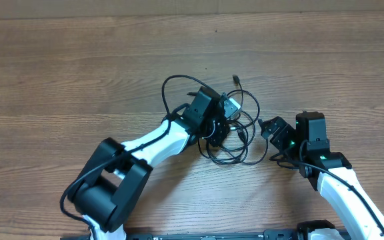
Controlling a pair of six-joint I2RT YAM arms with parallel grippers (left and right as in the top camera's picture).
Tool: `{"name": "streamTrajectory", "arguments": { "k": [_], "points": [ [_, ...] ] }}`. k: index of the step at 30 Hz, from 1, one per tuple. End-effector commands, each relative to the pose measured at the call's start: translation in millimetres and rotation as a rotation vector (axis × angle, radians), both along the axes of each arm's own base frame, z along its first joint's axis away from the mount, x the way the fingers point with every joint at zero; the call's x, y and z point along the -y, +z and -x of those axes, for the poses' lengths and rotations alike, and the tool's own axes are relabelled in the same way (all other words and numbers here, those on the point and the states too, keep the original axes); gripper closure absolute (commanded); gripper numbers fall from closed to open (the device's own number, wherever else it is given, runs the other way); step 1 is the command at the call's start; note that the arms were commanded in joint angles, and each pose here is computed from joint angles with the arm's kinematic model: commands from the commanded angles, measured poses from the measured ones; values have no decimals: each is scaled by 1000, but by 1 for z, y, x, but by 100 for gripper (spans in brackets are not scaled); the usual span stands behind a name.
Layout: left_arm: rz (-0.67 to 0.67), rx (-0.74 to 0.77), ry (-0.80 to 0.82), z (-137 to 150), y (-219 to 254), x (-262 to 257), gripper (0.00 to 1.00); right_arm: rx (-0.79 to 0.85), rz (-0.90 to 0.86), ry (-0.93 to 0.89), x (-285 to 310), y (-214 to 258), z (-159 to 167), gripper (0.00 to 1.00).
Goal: Untangle cables
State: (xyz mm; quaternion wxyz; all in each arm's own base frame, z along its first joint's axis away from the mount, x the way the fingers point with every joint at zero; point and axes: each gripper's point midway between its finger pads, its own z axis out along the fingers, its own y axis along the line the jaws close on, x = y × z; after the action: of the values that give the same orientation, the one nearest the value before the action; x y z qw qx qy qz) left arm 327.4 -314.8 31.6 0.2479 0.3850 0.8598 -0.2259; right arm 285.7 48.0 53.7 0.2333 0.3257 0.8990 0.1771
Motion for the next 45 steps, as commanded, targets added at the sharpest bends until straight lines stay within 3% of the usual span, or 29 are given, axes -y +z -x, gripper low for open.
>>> {"name": "streamTrajectory", "arguments": {
  "k": [1, 8, 16, 24, 31, 38, 45],
  "points": [
    [7, 37, -9, -7, 4, 6, 96, -1, 9, -15, 4, 2, 1, 0],
    [84, 37, 51, -15, 49, 13, 96, -59, -9, 5, 0, -5, 14, 0],
    [226, 78, 173, -14, 147, -5, 96, 100, -278, 409, -71, 32, 12, 0],
    [386, 86, 51, 15, 203, 6, 96, 222, -386, 459, -92, 62, -3, 0],
    [514, 139, 58, 12, 243, 12, 96, 202, -376, 537, -120, 59, 10, 0],
    [648, 134, -64, 35, 281, 21, 96, 67, -276, 354, -125, 21, 9, 0],
    [715, 188, -20, 35, 320, -8, 96, -51, -224, 247, -113, -14, 11, 0]
  ]
}}
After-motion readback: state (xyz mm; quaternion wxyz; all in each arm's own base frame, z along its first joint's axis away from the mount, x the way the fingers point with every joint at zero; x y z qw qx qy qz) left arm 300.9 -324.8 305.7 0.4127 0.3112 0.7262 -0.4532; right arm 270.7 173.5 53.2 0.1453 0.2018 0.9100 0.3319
